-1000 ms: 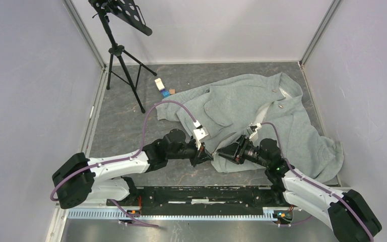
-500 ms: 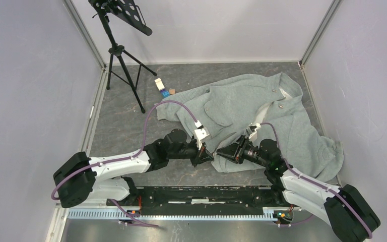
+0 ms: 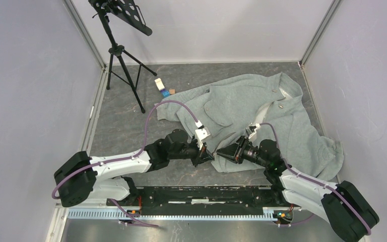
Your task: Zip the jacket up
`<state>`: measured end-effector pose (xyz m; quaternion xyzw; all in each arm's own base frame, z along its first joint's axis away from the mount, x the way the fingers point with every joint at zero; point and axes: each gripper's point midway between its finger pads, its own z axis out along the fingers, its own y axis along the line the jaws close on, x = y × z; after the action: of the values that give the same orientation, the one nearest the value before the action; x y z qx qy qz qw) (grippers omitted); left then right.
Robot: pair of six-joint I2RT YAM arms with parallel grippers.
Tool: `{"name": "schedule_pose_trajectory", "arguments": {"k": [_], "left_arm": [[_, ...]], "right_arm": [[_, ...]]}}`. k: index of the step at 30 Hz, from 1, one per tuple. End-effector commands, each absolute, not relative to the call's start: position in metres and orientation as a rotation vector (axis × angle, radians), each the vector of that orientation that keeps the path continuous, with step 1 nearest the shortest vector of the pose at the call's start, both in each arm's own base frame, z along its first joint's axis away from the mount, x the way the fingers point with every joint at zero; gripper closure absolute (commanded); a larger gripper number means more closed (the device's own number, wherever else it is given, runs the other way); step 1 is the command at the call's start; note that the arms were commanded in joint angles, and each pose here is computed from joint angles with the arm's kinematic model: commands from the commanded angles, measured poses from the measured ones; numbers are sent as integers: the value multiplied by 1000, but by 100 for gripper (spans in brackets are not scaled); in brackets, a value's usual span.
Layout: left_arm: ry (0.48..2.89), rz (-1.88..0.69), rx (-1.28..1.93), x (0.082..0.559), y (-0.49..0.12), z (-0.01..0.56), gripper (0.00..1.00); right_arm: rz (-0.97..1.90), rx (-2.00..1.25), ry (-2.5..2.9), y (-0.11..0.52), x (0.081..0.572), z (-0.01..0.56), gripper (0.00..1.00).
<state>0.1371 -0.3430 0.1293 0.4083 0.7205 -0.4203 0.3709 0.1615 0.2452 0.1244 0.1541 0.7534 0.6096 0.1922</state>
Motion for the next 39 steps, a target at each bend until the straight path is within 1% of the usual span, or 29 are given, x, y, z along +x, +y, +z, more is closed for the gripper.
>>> {"name": "schedule_pose_trajectory", "arguments": {"k": [1, 11, 12, 14, 17, 18, 21, 23, 25, 27, 28, 30, 32, 34, 36, 39], "left_arm": [[1771, -1070, 1062, 142, -353, 147, 98], [1763, -1088, 1066, 139, -357, 148, 98], [1765, -1087, 1066, 139, -357, 148, 98], [1769, -1086, 1060, 140, -357, 147, 98], [1780, -1090, 1043, 140, -356, 146, 98], [1785, -1094, 1034, 140, -356, 146, 98], [1819, -1103, 1001, 140, -355, 143, 97], [1845, -1125, 965, 139, -355, 143, 85], [1870, -1164, 926, 135, -354, 144, 63], [1875, -1202, 883, 132, -352, 149, 44], [1877, -1222, 860, 130, -351, 152, 38], [1871, -1249, 812, 127, -346, 161, 31], [1881, -1259, 745, 129, -340, 169, 21], [1916, -1243, 658, 136, -334, 174, 15], [1978, -1213, 575, 144, -328, 173, 10], [2100, -1175, 413, 164, -318, 166, 8]], "right_arm": [[1756, 395, 2071, 247, 160, 133, 69], [1768, 391, 2064, 248, 160, 134, 69], [1774, 381, 2054, 248, 160, 136, 71], [1788, 369, 2025, 248, 160, 140, 79], [1780, 355, 2010, 247, 160, 140, 97], [1767, 346, 2017, 246, 160, 138, 100], [1712, 288, 2017, 246, 163, 134, 100], [1645, 201, 1992, 245, 167, 133, 100], [1509, 90, 1983, 242, 175, 125, 100], [1391, 7, 1962, 236, 181, 116, 100], [1339, -30, 1957, 232, 183, 112, 100], [1227, -117, 1949, 226, 188, 102, 100], [1158, -211, 1937, 223, 189, 97, 100], [1106, -270, 1938, 220, 189, 91, 100], [1084, -316, 1927, 219, 188, 88, 100], [1085, -364, 1906, 219, 183, 89, 100]]}}
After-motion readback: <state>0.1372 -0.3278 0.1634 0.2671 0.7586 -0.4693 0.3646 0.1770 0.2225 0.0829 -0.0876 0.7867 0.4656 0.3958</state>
